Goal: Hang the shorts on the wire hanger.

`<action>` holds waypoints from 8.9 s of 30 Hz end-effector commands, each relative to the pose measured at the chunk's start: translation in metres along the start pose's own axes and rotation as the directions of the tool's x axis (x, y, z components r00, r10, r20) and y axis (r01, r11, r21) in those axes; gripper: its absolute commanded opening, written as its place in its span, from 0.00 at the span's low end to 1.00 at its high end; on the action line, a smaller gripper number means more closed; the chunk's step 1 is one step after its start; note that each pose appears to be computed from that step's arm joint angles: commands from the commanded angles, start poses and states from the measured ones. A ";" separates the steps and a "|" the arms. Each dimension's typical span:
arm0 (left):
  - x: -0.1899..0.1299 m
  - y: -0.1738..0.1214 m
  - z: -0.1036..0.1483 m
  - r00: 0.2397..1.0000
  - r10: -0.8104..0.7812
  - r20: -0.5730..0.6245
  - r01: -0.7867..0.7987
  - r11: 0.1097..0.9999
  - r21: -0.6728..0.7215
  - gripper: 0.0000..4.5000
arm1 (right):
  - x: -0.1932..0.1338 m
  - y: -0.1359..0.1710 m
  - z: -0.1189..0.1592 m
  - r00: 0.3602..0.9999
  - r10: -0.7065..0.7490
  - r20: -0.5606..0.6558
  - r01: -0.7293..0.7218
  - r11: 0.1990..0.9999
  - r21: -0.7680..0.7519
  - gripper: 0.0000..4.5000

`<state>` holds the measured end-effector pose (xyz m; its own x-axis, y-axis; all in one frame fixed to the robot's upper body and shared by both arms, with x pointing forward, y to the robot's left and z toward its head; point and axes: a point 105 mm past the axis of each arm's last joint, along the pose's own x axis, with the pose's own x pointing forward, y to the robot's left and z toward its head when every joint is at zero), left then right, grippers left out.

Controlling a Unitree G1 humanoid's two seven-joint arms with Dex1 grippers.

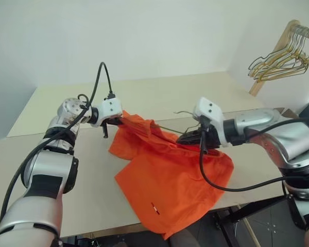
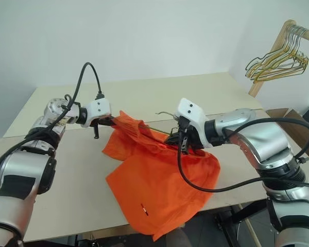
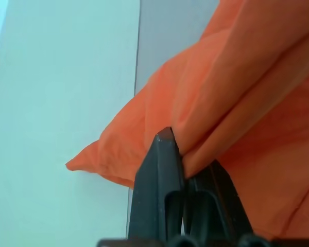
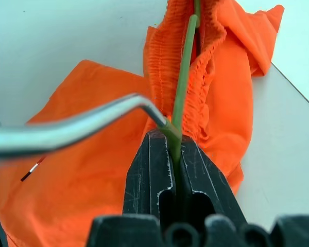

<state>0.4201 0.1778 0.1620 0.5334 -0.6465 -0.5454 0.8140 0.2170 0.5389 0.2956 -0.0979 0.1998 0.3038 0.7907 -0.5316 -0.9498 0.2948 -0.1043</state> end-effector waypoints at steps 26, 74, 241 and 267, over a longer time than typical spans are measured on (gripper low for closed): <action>-0.004 -0.005 0.024 0.984 -0.038 0.174 0.036 0.999 0.011 0.01 | -0.007 -0.004 0.009 1.000 -0.018 0.023 0.020 0.998 -0.054 0.00; 0.018 -0.042 0.088 0.891 -0.437 0.121 0.360 0.845 0.396 0.99 | 0.005 -0.005 0.012 1.000 0.008 0.002 -0.007 0.996 -0.085 0.00; -0.066 -0.014 0.207 0.458 0.306 0.835 0.108 0.913 -0.394 1.00 | -0.270 -0.048 -0.158 0.082 -0.848 -0.523 0.628 -0.364 0.688 0.00; -0.068 -0.015 0.205 0.471 0.292 0.832 0.083 0.924 -0.372 1.00 | -0.349 -0.064 -0.187 0.006 -0.726 -0.688 0.359 -0.641 0.679 0.00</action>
<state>0.3294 0.0667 0.3140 0.3119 -0.8534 0.4177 0.8954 0.4110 0.1710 0.2403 -0.4835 0.2134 0.6244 -0.5238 -0.5794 0.7789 0.4730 0.4119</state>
